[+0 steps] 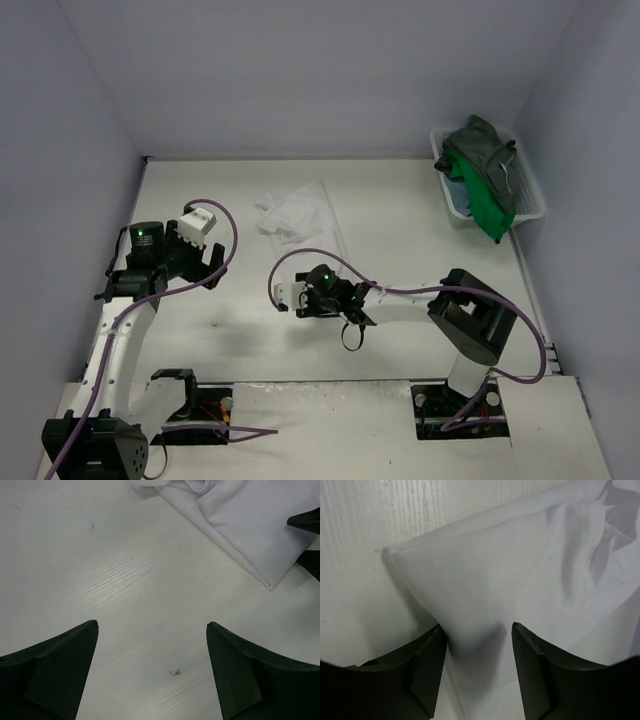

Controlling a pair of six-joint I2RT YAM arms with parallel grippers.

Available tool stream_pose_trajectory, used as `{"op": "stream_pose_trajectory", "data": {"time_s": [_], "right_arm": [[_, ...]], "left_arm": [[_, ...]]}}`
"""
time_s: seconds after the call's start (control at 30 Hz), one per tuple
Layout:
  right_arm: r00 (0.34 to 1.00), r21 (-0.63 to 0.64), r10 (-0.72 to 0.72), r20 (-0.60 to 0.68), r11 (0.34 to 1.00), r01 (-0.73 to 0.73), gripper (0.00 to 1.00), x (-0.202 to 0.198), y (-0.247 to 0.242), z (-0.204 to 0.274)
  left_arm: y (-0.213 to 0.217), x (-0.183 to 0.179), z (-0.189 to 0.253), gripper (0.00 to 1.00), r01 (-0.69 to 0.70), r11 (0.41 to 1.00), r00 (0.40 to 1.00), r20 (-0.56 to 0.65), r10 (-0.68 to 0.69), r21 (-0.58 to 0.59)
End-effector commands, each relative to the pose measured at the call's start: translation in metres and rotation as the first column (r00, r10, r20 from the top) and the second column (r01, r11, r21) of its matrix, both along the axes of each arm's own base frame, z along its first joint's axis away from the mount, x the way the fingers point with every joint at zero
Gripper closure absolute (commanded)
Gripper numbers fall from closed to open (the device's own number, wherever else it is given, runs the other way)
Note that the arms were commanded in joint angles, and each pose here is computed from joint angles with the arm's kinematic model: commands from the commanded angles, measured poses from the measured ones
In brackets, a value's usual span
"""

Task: Fold and stack the t-shirts
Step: Fold the tshirt

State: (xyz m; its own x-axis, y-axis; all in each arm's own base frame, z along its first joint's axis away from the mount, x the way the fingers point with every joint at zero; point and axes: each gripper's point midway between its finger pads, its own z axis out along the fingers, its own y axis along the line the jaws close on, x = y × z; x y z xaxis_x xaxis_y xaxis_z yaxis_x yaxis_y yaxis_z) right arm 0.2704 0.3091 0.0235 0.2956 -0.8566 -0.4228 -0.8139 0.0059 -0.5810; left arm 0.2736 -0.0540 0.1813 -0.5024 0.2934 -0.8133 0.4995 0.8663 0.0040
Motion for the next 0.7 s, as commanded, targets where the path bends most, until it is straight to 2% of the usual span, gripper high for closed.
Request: {"op": "stream_pose_trajectory", "data": {"time_s": [0.0, 0.13, 0.27, 0.37, 0.4, 0.47, 0.67], "right_arm": [[0.991, -0.153, -0.019, -0.135, 0.988, -0.002, 0.5, -0.017, -0.031, -0.043], [0.985, -0.19, -0.034, -0.169, 0.982, 0.001, 0.59, -0.021, -0.039, -0.054], [0.979, -0.171, -0.022, -0.205, 0.985, -0.014, 0.68, -0.026, -0.036, -0.055], [0.975, -0.168, -0.023, -0.22, 0.986, -0.015, 0.79, -0.027, -0.035, -0.052], [0.97, -0.181, -0.028, -0.241, 0.983, -0.016, 0.9, -0.031, -0.038, -0.052], [0.969, -0.17, -0.027, -0.246, 0.985, -0.015, 0.99, -0.031, -0.035, -0.045], [0.971, -0.132, -0.015, -0.239, 0.991, -0.018, 1.0, -0.035, -0.036, -0.015]], "left_arm": [[-0.001, 0.01, 0.015, 0.17, 0.009, 1.0, 0.998, 0.059, -0.008, -0.014], [-0.001, 0.01, 0.016, 0.17, 0.007, 1.0, 0.998, 0.059, -0.006, -0.017], [-0.001, 0.01, 0.017, 0.17, 0.01, 1.0, 0.998, 0.061, -0.008, -0.018], [-0.001, 0.01, 0.017, 0.17, 0.006, 1.0, 0.998, 0.06, -0.005, -0.019], [-0.001, 0.01, 0.017, 0.17, 0.006, 1.0, 0.998, 0.06, -0.005, -0.019], [0.0, 0.01, 0.017, 0.17, 0.006, 1.0, 0.998, 0.06, -0.005, -0.016], [-0.001, 0.012, 0.016, 0.17, 0.01, 1.0, 0.999, 0.053, -0.009, -0.024]]}}
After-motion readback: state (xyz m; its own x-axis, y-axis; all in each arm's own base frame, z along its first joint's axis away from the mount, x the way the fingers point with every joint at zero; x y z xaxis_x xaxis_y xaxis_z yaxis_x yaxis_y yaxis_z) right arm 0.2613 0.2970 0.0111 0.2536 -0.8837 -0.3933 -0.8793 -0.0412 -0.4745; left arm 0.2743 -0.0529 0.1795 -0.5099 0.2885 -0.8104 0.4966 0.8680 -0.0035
